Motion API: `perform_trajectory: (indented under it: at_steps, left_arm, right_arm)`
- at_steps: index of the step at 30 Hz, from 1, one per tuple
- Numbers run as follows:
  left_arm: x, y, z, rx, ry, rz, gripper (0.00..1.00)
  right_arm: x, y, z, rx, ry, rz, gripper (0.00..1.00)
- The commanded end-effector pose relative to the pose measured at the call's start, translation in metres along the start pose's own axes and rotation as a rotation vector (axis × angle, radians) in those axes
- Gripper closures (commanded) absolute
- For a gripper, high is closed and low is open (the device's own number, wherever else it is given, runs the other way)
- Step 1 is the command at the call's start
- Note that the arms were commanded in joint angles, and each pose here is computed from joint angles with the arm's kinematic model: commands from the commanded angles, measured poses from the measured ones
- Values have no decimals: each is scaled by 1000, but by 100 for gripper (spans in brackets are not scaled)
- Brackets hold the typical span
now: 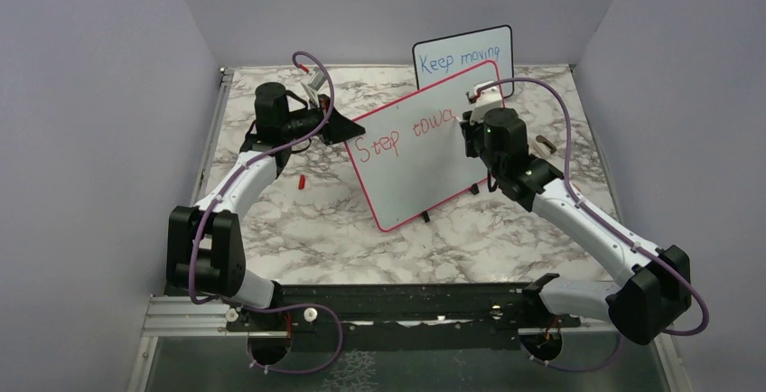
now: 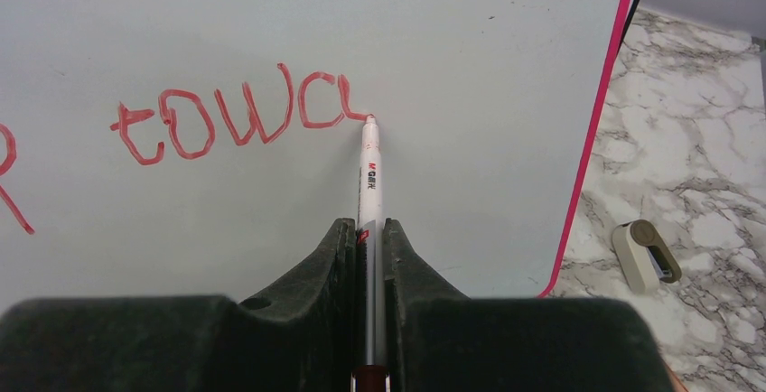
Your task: Write a sentence on the whiteboard
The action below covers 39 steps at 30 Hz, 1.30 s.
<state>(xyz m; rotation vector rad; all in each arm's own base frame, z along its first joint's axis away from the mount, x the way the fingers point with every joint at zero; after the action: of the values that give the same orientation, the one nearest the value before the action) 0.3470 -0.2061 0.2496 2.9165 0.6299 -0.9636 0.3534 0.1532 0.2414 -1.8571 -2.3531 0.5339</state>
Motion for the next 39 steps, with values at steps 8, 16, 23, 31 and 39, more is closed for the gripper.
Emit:
perform_trajectory:
  at_steps: [8,16,23,31,39]
  left_arm:
    - [8,2,28,83,-43,7,100]
    - [8,2,28,84,-45,7,100]
    - [8,2,28,85,-45,10,100]
    - [8,2,28,85,-45,11,100]
    - [7,2,28,86,-45,13,100]
  right_arm:
    - [-1,-7,-33,-84,29,-41,100]
    - [-3,-2,-44,-110,31,-36,100]
    - [-7,2,-44,-110,34,-26,100]
    - [-6,7,-44,-110,41,-36,100]
    - [-6,7,-50,-124,47,-44,100]
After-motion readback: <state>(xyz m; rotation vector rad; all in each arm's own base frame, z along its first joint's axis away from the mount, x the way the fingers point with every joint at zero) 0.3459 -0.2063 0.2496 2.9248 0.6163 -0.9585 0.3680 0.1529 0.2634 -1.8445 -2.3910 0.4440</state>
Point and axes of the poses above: each gripper's point midway between its finger pads, its own y axis out along the fingers, its own x axis along the line the jaws close on, z = x × y, the point moved 1 cm from there along -y, back along the fingers, and after that the axes turned 1 degree about -y, right-handed, at the moved point
